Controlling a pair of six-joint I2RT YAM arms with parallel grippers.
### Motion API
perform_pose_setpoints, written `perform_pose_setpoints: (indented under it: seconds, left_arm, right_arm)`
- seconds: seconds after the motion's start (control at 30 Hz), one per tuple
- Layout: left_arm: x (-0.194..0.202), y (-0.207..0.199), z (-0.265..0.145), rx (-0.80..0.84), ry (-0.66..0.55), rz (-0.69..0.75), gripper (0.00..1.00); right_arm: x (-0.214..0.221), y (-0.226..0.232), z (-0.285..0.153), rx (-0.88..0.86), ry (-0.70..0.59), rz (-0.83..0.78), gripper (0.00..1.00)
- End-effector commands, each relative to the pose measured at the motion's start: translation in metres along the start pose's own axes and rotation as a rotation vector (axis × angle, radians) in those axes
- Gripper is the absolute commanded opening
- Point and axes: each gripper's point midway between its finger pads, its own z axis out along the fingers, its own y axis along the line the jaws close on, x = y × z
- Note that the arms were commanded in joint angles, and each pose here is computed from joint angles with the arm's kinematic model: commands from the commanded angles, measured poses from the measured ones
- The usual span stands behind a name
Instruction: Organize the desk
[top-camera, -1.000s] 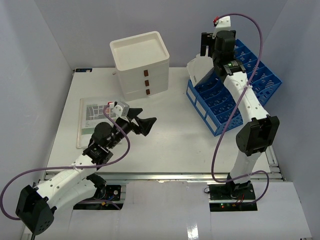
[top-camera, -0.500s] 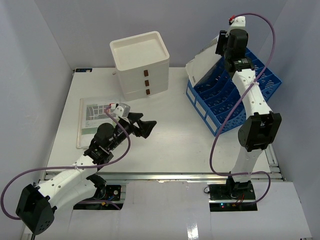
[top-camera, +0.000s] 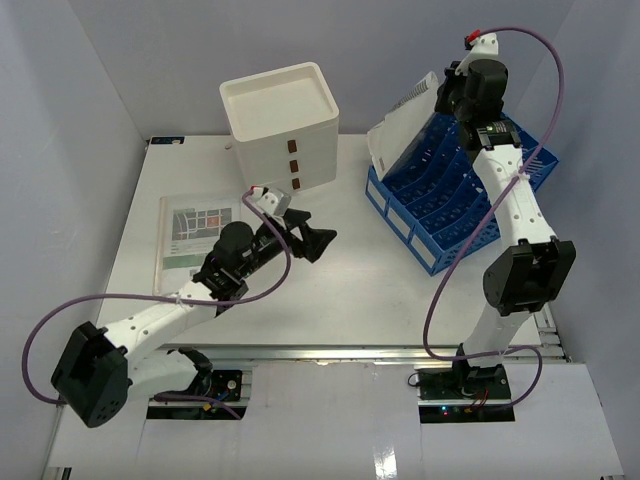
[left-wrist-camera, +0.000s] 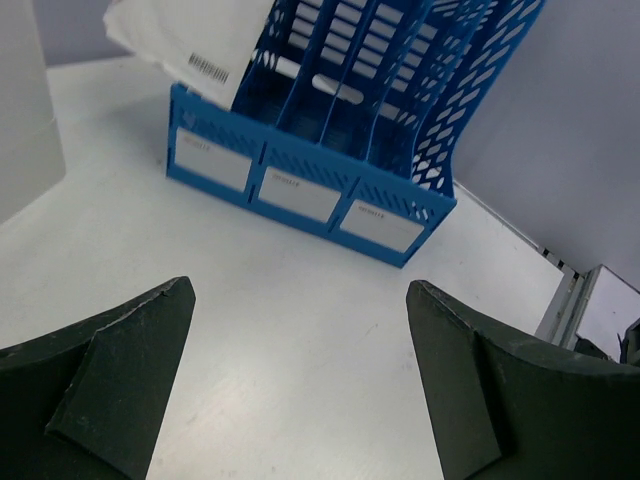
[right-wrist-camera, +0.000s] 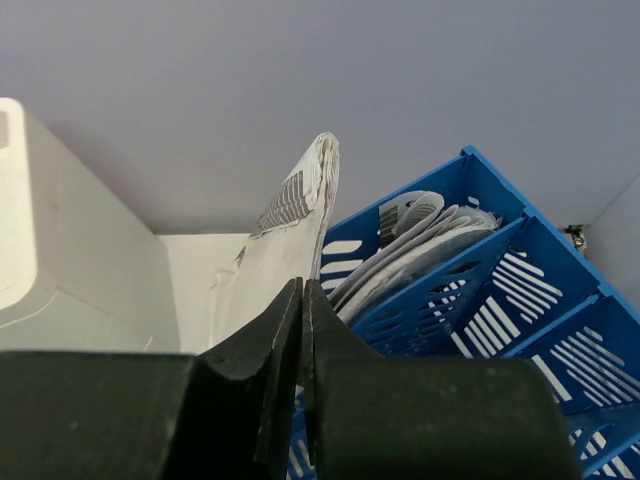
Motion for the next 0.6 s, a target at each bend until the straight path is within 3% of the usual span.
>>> perform_pose_setpoints:
  seconds: [0.0, 0.13, 0.23, 0.57]
  left_arm:
    - [-0.043, -0.025, 0.050, 0.124, -0.135, 0.229, 0.98]
    - [-0.071, -0.031, 0.102, 0.141, -0.241, 0.414, 0.98]
    - [-0.053, -0.017, 0.145, 0.103, -0.239, 0.491, 0.98]
    - [-0.057, -0.003, 0.221, 0.013, -0.360, 0.568, 0.98]
  right_arm:
    - [0.002, 0.035, -0.028, -0.150, 0.040, 0.084, 0.08]
    - [0.003, 0.043, -0.038, -0.192, 0.048, 0.115, 0.08]
    - [0.007, 0.049, -0.045, -0.221, 0.064, 0.137, 0.08]
    - [0.026, 0.060, -0.055, -0.289, 0.115, 0.147, 0.08]
